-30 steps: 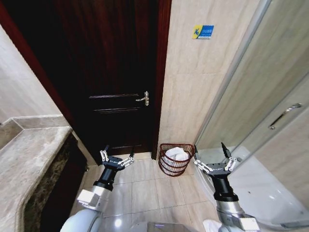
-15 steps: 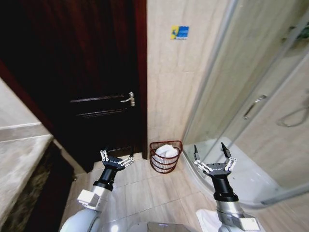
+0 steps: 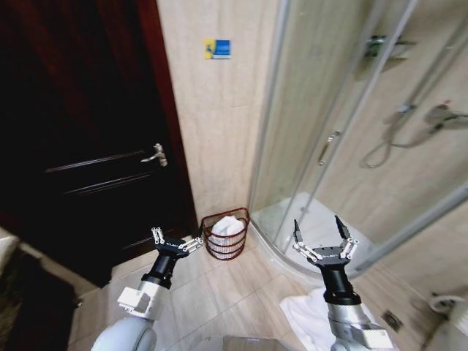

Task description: Discard the used towel into the hamper.

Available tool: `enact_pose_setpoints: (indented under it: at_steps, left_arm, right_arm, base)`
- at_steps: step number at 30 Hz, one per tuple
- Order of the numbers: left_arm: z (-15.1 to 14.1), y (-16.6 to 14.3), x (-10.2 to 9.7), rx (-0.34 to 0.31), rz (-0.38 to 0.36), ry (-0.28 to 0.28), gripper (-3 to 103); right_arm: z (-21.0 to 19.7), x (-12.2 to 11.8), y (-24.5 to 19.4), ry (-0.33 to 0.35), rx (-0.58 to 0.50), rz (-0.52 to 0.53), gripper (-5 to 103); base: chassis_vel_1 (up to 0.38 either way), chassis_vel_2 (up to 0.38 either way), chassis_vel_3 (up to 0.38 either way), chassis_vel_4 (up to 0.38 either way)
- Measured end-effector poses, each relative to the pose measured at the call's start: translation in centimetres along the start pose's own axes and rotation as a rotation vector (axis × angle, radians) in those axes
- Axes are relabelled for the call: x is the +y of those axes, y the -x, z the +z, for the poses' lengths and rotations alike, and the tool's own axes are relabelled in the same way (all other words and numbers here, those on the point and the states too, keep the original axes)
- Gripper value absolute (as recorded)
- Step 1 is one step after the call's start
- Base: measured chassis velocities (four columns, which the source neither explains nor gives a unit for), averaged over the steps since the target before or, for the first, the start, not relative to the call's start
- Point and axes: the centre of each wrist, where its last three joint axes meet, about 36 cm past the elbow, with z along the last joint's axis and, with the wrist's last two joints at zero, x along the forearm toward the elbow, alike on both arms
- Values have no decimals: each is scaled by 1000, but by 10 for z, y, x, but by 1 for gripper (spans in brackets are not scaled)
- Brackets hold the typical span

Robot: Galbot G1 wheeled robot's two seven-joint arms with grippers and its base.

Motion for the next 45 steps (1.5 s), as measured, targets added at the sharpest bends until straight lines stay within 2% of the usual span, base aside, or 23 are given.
enact_pose_setpoints:
  at_steps: [45]
  left_arm:
    - [0,0,0,0,0,0,100]
  right_arm:
    - [0,0,0,0,0,0,100]
  base:
    - [-112,-111,-116,-112]
